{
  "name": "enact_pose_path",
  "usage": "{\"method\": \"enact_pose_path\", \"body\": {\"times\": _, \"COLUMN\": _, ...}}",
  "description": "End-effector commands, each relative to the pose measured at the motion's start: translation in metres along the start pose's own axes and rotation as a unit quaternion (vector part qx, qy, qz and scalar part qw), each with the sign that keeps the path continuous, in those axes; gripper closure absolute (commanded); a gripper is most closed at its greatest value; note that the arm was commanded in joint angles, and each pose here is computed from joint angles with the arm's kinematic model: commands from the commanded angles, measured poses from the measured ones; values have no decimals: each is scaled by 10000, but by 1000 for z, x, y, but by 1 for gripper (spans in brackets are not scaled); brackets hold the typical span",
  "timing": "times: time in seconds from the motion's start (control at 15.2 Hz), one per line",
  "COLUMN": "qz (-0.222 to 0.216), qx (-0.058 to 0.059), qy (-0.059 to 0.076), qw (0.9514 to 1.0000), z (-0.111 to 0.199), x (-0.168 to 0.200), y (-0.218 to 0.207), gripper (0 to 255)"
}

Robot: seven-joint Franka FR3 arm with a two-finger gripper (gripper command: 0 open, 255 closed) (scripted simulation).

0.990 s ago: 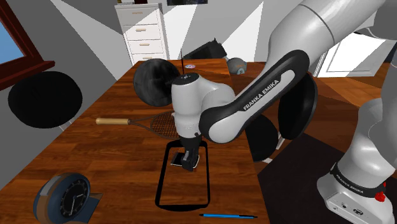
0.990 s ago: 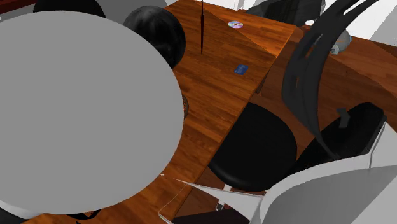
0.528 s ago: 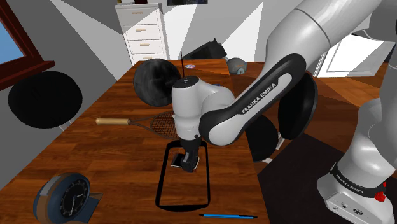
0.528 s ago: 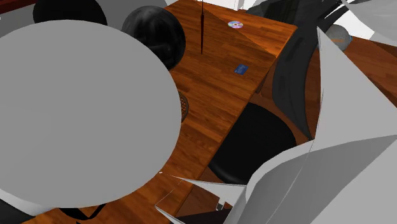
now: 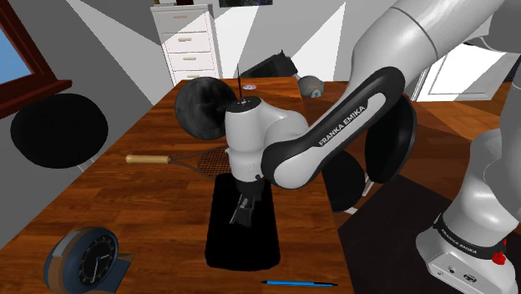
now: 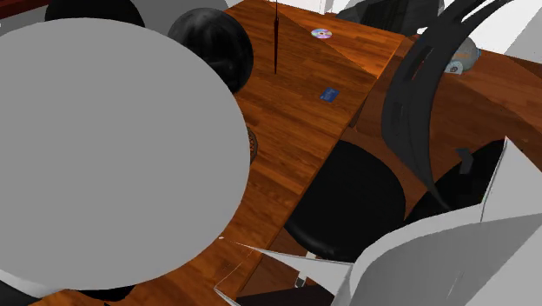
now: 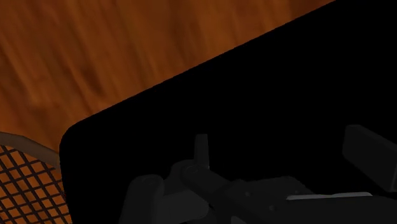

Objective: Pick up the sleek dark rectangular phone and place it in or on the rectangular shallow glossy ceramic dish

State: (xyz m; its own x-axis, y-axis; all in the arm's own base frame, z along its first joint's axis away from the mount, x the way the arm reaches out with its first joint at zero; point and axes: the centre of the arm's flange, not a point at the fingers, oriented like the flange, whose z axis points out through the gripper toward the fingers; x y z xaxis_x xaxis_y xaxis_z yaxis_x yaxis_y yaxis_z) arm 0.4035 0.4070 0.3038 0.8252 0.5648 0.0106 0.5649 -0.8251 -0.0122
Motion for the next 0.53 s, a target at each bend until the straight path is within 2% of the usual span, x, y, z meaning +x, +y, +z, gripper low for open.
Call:
{"method": "enact_pose_path", "body": {"times": 0.0, "qz": 0, "qx": -1, "qy": 0, "qw": 10000, "z": -19, "x": 1, "y": 0, "gripper": 0}}
{"method": "enact_pose_path", "body": {"times": 0.13, "qz": 0, "qx": -1, "qy": 0, "qw": 10000, "z": -43, "x": 1, "y": 0, "gripper": 0}}
{"method": "enact_pose_path", "body": {"times": 0.46, "qz": 0, "qx": -1, "qy": 0, "qw": 10000, "z": -43, "x": 1, "y": 0, "gripper": 0}}
